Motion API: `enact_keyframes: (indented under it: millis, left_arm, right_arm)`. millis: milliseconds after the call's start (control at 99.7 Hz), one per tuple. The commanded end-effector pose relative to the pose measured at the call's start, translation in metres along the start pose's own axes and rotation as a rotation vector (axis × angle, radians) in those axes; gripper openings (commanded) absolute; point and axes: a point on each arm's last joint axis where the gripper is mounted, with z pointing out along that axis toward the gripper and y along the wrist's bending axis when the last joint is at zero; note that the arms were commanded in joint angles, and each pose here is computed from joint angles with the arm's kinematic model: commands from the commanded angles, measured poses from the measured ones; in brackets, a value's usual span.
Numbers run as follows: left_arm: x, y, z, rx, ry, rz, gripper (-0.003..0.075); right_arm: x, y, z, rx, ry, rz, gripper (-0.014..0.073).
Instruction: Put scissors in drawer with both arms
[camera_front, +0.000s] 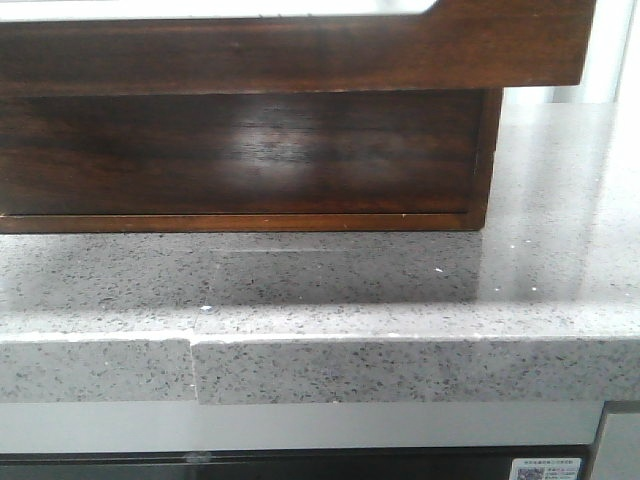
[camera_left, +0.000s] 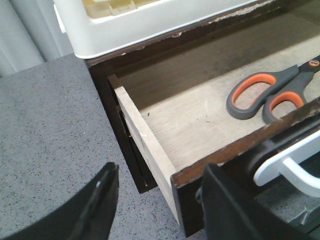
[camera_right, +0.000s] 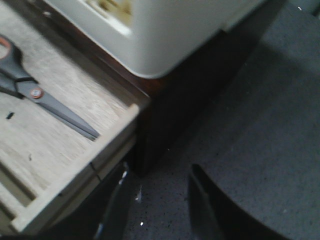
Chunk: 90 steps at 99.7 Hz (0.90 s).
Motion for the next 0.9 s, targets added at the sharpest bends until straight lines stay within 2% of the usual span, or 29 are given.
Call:
enact_keyframes:
  millis: [0,120,231,522,612,783,893]
  left_arm:
    - [-0.013,0.003,-0.002,-0.019,-0.088,-0.029,0.0347]
    - [-0.013,0.003,-0.002,-0.019,-0.088,-0.029,0.0347]
    - [-0.013,0.003,-0.002,-0.019,-0.088,-0.029,0.0347]
    - [-0.013,0.003,-0.002,-0.019,-0.088,-0.029,0.0342]
    - [-0.013,0.003,-0.002,-0.019,-0.088,-0.029,0.0279]
    - [-0.013,0.002,-0.002,-0.009,-0.093,-0.042,0.0086]
    - [-0.014,0.001,-0.002,0.001,-0.097,-0.055,-0.0017]
  right_arm:
    - [0.009,-0.008,-0.012,0.085,-0.143,0.123,0.0243]
    - [0.039,-0.012,-0.011,0.158,-0.149,0.208,0.0243]
    - [0.058,-0.009,-0.010,0.188,-0.141,0.232,0.0243]
    - [0.067,-0.005,-0.010,0.196,-0.143,0.236,0.0237]
    - [0.067,-0.005,-0.009,0.195,-0.142,0.237,0.0176]
    - [0.067,-0.005,-0.009,0.195,-0.142,0.237,-0.0010]
    - [0.067,-0.006,-0.009,0.197,-0.143,0.237,-0.0069]
